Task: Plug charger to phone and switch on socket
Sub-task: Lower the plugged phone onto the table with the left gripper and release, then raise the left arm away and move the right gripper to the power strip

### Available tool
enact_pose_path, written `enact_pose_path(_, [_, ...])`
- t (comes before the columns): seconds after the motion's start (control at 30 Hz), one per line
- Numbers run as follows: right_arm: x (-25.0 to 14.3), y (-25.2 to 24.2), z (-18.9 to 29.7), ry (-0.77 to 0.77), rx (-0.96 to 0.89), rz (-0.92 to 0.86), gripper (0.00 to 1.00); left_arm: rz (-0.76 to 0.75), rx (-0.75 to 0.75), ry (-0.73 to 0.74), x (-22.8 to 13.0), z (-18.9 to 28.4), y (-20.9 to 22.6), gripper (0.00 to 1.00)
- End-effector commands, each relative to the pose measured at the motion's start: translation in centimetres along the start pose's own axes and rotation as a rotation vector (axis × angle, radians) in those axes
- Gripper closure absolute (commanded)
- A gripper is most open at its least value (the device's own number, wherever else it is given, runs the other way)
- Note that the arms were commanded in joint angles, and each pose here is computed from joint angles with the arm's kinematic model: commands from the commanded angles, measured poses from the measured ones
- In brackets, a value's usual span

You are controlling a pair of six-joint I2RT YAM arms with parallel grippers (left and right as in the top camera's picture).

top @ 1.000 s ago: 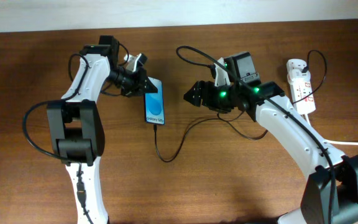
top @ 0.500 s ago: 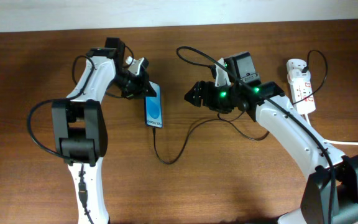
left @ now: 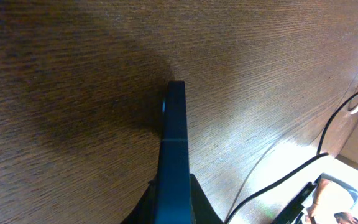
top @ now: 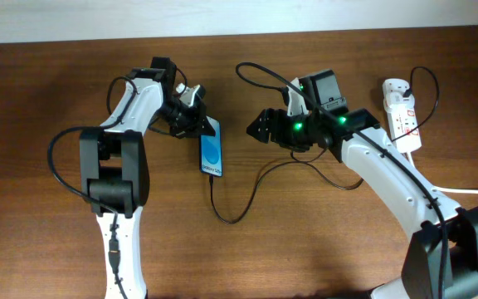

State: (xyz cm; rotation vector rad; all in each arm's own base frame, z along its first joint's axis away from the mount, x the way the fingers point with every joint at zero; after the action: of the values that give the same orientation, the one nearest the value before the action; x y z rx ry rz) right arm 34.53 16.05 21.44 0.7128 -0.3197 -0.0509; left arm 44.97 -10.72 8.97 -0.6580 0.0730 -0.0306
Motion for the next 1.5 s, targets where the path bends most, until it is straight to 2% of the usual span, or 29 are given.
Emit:
enact_pose_path(0.0, [0.2, 0.0, -0.2, -0.007, -0.013, 0.016, 0.23, 0.012, 0.060, 0.021, 0.1, -1.3, 1.5, 0.75])
enact_pose_path(0.03, [0.2, 0.0, -0.2, -0.007, -0.013, 0.016, 0.23, 0.013, 0.062, 0.021, 0.1, -1.3, 1.6, 0.69])
enact_pose_path(0.1, [0.2, 0.0, -0.2, -0.007, -0.012, 0.016, 0.23, 0.026, 0.079, 0.020, 0.1, -1.3, 1.7, 0.63])
enact_pose_path(0.3, [0.2, 0.0, -0.2, -0.007, -0.012, 0.016, 0.23, 0.043, 0.109, 0.021, 0.0, -1.3, 2.0, 0.59])
enact_pose_path(0.7, [0.0, -0.1, -0.2, 0.006, -0.020, 0.007, 0.19, 0.088, 0.477, 0.000, 0.3, 1.4, 3.4, 0.55])
enact_pose_path(0.97, [-0.2, -0.2, -0.1, 0.022, -0.029, 0.034, 0.19, 0.099, 0.558, -0.009, 0.3, 2.4, 3.5, 0.54])
enact_pose_path(1.1, [-0.6, -0.2, 0.4, 0.038, -0.038, 0.090, 0.19, 0.075, 0.551, -0.066, 1.3, 5.6, 0.9, 0.57])
enact_pose_path(1.27, [-0.4, 0.9, 3.3, 0.000, -0.044, 0.195, 0.19, 0.013, 0.527, -0.216, 2.0, 11.9, -4.1, 0.58])
enact_pose_path(1.43, [-0.6, 0.3, 7.3, -0.058, -0.203, 0.183, 0.19, -0.083, 0.454, -0.352, 0.8, 17.5, -9.0, 0.57])
enact_pose_path(1.47, [-0.6, 0.2, 8.4, -0.075, -0.223, 0.172, 0.19, -0.145, 0.414, -0.377, 0.3, 18.6, -10.2, 0.58])
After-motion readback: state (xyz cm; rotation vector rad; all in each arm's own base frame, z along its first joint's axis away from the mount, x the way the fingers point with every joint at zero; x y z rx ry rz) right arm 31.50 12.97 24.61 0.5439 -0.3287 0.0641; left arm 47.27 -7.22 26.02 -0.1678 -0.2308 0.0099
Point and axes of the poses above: each gripper's point midway between its finger pads, its own z axis back along the fingers, its own y axis along the line the jaws close on, x = y × z, the point moved 9 cm from there along z, back along the fingers, and after that the axes turned 1 degree about z, right-handed, at the moved point
